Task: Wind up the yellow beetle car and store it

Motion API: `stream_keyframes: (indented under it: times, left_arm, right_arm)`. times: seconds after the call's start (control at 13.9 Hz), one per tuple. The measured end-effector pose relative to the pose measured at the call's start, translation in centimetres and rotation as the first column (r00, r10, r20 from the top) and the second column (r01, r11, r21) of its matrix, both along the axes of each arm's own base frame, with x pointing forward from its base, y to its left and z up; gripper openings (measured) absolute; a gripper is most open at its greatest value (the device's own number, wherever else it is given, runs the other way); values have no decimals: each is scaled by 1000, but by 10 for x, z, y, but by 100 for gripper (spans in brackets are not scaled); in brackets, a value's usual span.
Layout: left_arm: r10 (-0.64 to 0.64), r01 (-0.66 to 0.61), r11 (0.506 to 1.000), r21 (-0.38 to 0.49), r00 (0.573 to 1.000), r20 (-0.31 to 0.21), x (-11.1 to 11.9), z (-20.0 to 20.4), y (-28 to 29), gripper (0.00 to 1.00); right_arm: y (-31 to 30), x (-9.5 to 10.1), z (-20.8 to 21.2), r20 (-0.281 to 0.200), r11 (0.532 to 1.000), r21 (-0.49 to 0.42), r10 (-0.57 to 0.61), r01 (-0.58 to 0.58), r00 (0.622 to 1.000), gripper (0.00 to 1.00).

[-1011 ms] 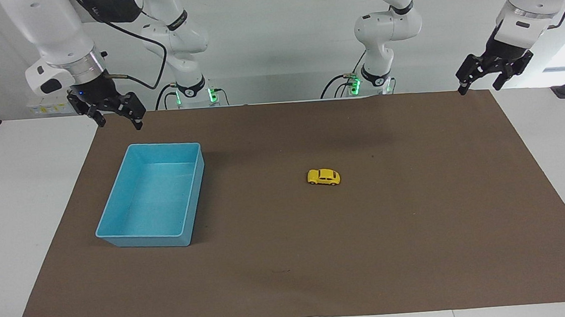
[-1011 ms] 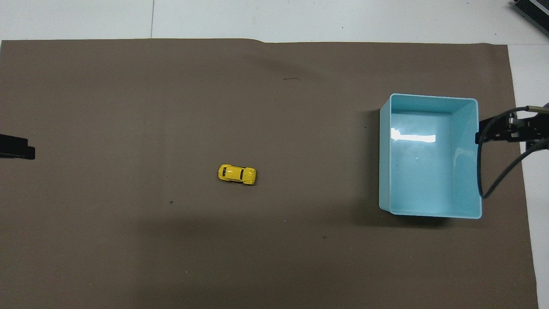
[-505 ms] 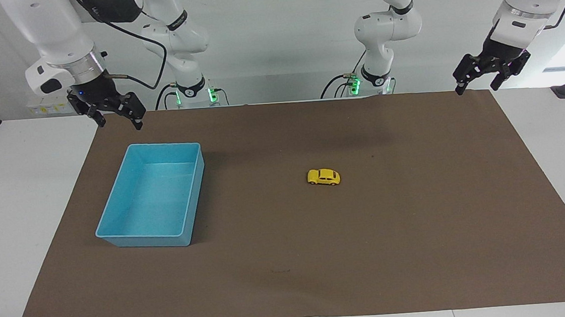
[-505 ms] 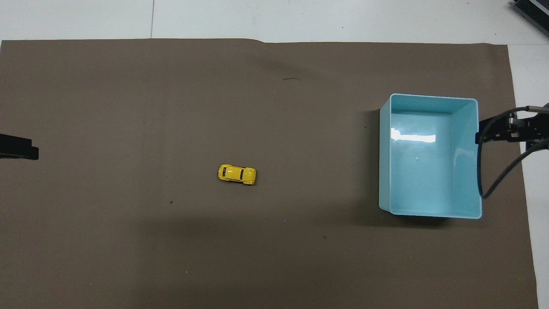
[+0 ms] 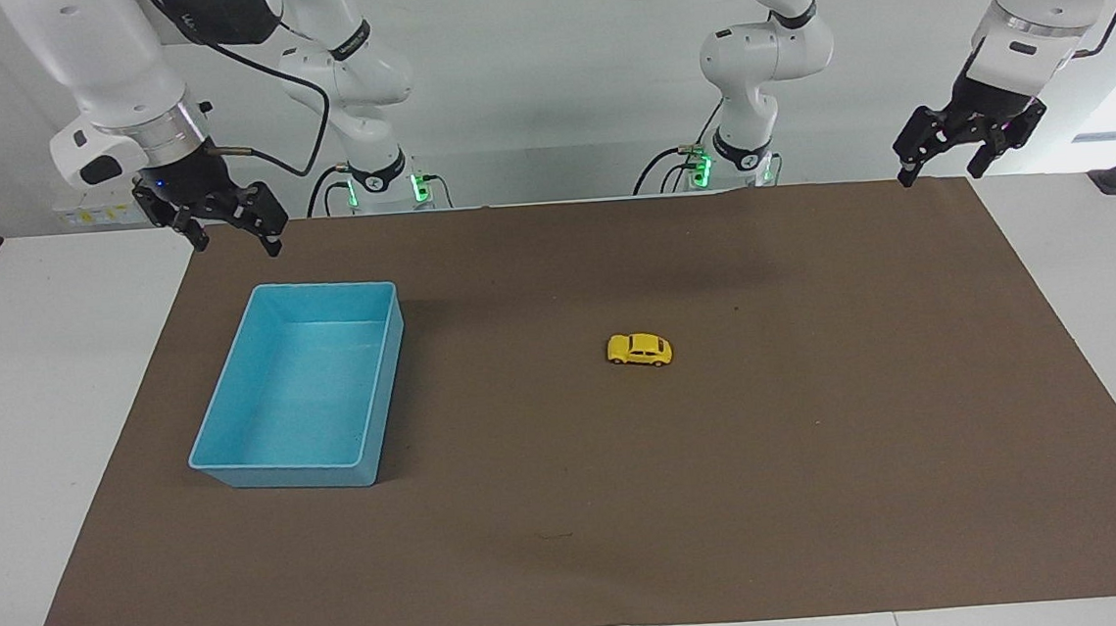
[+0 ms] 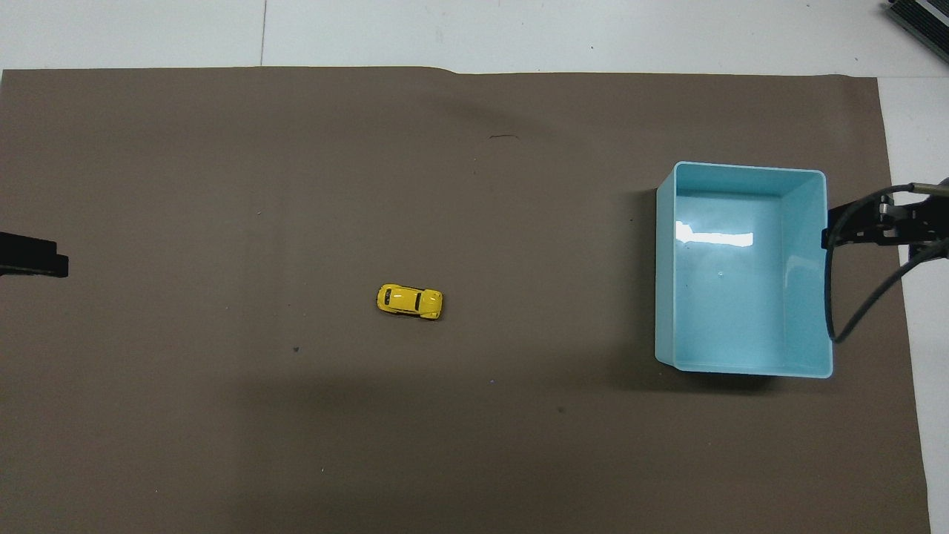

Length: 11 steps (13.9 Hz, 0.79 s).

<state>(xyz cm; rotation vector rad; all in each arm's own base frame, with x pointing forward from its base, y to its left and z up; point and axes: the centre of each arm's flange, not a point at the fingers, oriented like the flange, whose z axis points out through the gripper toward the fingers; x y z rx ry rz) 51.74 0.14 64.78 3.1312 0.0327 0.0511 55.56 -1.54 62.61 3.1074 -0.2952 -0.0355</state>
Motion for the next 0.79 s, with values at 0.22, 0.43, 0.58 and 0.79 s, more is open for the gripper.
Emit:
stream_keyframes:
  times: [0.22, 0.43, 0.58, 0.79]
  left_arm:
    - [0, 0, 1000, 0, 1000, -1, 0, 0, 0, 100]
    - [0, 0, 1000, 0, 1000, -1, 0, 0, 0, 100]
    - [0, 0, 1000, 0, 1000, -1, 0, 0, 0, 100]
    - [17, -17, 1000, 0, 1000, -14, -2, -1, -1, 100]
  right_arm:
    - [0, 0, 0, 0, 1000, 0, 0, 0, 1000, 100]
    - [0, 0, 0, 0, 1000, 0, 0, 0, 1000, 100]
    - [0, 0, 0, 0, 1000, 0, 0, 0, 1000, 100]
    - [0, 0, 0, 0, 1000, 0, 0, 0, 1000, 100]
